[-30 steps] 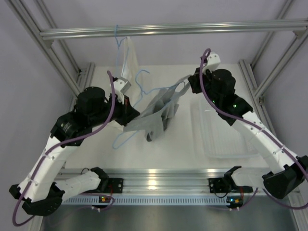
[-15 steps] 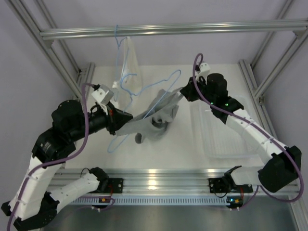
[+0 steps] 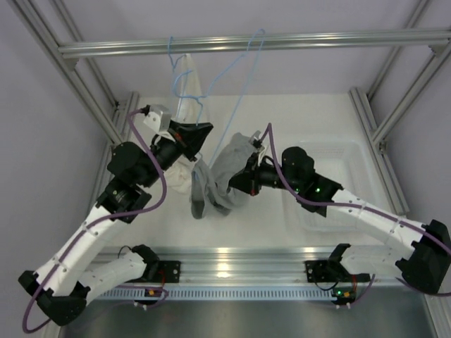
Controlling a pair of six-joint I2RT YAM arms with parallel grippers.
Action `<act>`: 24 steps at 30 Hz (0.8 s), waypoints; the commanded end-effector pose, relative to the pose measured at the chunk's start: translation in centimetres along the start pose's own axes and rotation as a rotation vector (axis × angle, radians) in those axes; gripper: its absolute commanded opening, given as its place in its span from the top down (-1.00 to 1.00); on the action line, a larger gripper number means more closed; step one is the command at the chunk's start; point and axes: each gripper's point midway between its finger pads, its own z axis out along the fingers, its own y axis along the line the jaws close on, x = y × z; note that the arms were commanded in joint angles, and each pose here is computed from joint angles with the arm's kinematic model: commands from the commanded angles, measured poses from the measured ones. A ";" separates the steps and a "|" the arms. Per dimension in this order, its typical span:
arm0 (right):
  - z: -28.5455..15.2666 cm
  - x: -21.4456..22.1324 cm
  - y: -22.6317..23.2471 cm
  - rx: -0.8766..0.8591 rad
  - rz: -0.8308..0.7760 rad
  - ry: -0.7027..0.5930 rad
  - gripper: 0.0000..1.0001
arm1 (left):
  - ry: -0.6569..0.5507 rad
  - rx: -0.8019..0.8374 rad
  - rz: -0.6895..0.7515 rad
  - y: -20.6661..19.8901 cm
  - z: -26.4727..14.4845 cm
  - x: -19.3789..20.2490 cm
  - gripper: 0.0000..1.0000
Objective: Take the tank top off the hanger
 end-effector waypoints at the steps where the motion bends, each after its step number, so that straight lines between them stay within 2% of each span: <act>1: -0.1 -1.6 -0.7 0.085 -0.028 -0.085 1.00 | -0.314 0.061 0.046 -1.4 1.5 -7.5 1.00; 3: -0.5 -0.6 -3.3 0.204 -0.057 -0.049 1.00 | -0.345 0.041 0.074 -1.0 1.7 -8.2 1.00; 4: -0.5 0.0 -3.0 0.178 -0.055 -0.012 1.00 | -0.365 0.039 0.094 -0.9 1.6 -8.3 1.00; 5: -0.3 0.2 -2.1 0.124 -0.053 -0.002 1.00 | -0.434 0.040 0.128 -1.0 1.1 -9.4 1.00; 6: -0.1 0.4 -0.1 0.021 -0.045 0.009 1.00 | -0.439 0.039 0.136 -0.8 1.0 -8.4 1.00; 8: 0.6 -0.2 2.5 -0.074 -0.059 -0.030 1.00 | -0.541 0.057 0.138 -1.1 0.0 -9.5 1.00; 11: 1.7 -0.2 4.7 -0.125 -0.080 -0.018 1.00 | -0.590 0.047 0.119 -0.8 -0.2 -9.7 1.00; 13: 2.2 0.0 5.2 -0.117 -0.111 -0.001 1.00 | -0.616 -0.008 0.142 0.1 -0.1 -10.5 1.00; 16: 2.9 2.2 1.2 0.059 -0.091 0.056 1.00 | -0.703 -0.079 0.144 0.8 -1.1 -13.5 1.00; 17: 3.1 3.3 -0.4 0.111 -0.079 0.083 1.00 | -0.684 -0.092 0.159 0.8 -0.8 -14.5 1.00; 18: 2.9 4.4 -2.5 0.194 -0.059 0.103 1.00 | -0.496 -0.128 0.159 1.8 1.7 -11.6 1.00; 19: 2.7 4.7 -4.4 0.256 -0.026 0.105 1.00 | -0.494 -0.141 0.145 1.5 1.7 -13.8 1.00; 21: 1.8 5.9 -7.3 0.383 0.002 0.101 1.00 | -0.401 -0.139 0.145 1.7 2.5 -11.9 1.00; 24: -0.3 6.6 -10.7 0.570 0.000 0.092 1.00 | -0.306 -0.180 0.095 2.7 1.6 -9.0 1.00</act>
